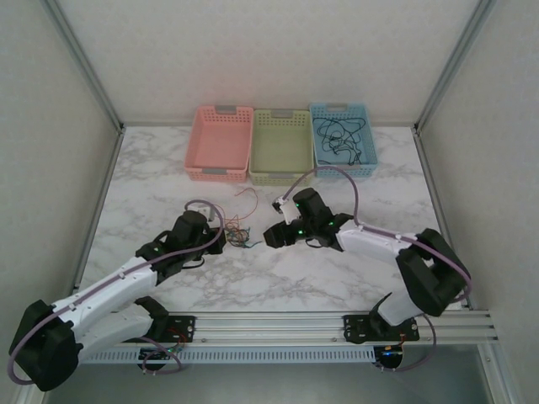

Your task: Untangle the cables

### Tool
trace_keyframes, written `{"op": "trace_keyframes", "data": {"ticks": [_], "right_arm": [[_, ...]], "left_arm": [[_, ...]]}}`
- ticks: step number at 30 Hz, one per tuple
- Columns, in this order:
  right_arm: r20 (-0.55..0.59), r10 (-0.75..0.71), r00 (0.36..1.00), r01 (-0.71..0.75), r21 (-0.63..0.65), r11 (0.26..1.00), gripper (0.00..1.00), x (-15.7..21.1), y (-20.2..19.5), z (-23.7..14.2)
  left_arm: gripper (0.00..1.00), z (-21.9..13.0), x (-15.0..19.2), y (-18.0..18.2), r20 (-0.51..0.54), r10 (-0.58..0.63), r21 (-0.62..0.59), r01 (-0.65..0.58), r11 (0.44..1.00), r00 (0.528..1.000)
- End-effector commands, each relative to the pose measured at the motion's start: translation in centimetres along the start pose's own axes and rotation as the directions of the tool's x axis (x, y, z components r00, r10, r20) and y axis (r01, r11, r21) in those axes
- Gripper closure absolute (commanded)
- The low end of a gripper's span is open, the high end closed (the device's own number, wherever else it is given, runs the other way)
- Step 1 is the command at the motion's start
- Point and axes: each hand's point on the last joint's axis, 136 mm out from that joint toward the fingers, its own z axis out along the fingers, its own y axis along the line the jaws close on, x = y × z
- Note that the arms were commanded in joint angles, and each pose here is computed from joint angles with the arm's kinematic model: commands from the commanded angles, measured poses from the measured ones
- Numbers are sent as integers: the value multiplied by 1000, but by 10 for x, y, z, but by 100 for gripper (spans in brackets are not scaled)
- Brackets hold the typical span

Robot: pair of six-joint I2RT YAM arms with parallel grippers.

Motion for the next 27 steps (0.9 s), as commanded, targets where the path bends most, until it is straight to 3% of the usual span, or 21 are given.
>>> {"op": "trace_keyframes", "data": {"ticks": [1,6,10,15,19,27], "right_arm": [[59,31,998,-34,62,998,47,-29,-10,11],[100,214,972,-228,156,961,47,-52,-37,37],[170,377,910,-404,169,899,48,-65,-52,53],[198,447,872,-482,200,853,48,-67,-57,74],[181,486,855,-513,154,845,49,-75,-52,89],[188,537,822,-566,174,806,60,-76,-63,109]], "left_arm": [[100,-4,4,12,-3,-24,-42,24,999,1000],[100,-6,15,24,-2,-52,-63,52,997,999],[100,-9,19,27,-4,-58,-65,58,996,998],[100,-9,21,28,-14,-55,-70,54,996,998],[100,-9,21,29,-10,-52,-72,51,996,999],[100,-9,20,29,-4,-52,-73,51,996,999]]}}
